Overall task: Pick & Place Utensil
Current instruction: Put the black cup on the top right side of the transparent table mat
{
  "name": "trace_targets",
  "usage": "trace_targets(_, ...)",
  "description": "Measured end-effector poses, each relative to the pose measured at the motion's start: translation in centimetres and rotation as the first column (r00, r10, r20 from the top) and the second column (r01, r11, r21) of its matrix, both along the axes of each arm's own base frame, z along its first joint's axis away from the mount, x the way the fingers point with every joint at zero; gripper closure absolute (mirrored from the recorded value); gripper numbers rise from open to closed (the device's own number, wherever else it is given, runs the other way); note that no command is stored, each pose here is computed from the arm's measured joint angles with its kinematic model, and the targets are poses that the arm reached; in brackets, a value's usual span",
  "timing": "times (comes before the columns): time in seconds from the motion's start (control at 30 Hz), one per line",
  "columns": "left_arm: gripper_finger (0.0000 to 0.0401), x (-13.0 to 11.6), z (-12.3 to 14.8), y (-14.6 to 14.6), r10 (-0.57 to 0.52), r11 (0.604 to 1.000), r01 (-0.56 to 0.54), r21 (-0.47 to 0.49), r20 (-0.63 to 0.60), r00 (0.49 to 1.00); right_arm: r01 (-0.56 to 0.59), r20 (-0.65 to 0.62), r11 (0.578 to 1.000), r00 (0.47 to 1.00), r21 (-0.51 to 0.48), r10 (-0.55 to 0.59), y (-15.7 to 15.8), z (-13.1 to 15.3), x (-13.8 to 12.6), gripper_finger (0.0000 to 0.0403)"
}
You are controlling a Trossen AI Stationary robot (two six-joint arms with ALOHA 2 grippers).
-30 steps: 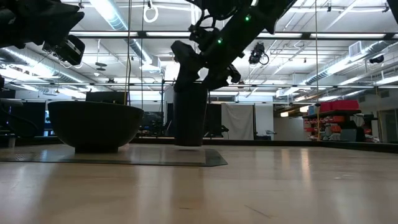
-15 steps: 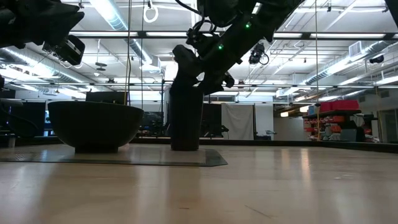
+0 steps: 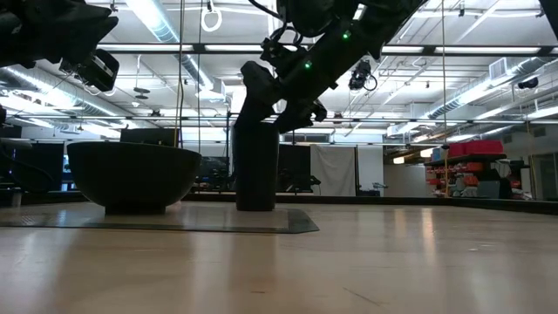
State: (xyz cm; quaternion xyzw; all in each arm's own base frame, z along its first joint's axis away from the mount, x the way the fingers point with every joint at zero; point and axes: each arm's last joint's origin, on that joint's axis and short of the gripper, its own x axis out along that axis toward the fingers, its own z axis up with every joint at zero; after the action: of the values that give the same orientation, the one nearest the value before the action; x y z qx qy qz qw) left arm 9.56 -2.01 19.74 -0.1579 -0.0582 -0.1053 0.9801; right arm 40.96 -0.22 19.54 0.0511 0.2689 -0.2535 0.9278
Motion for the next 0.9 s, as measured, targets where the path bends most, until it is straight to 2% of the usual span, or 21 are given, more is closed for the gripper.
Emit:
trace_targets(0.53, 0.0355, 0.0, 0.0, 0.0, 0.0, 1.0, 0.0, 0.0, 0.0, 1.0, -0.024, -0.002, 0.999, 1.0, 0.03, 0.024, 0.14, -0.08, 0.0, 0.0004)
trace_targets(0.9, 0.0355, 0.0, 0.0, 0.0, 0.0, 1.0, 0.0, 0.0, 0.0, 1.0, -0.042, -0.058, 0.998, 0.997, 0.043, 0.044, 0.19, -0.5, -0.3, 0.0003)
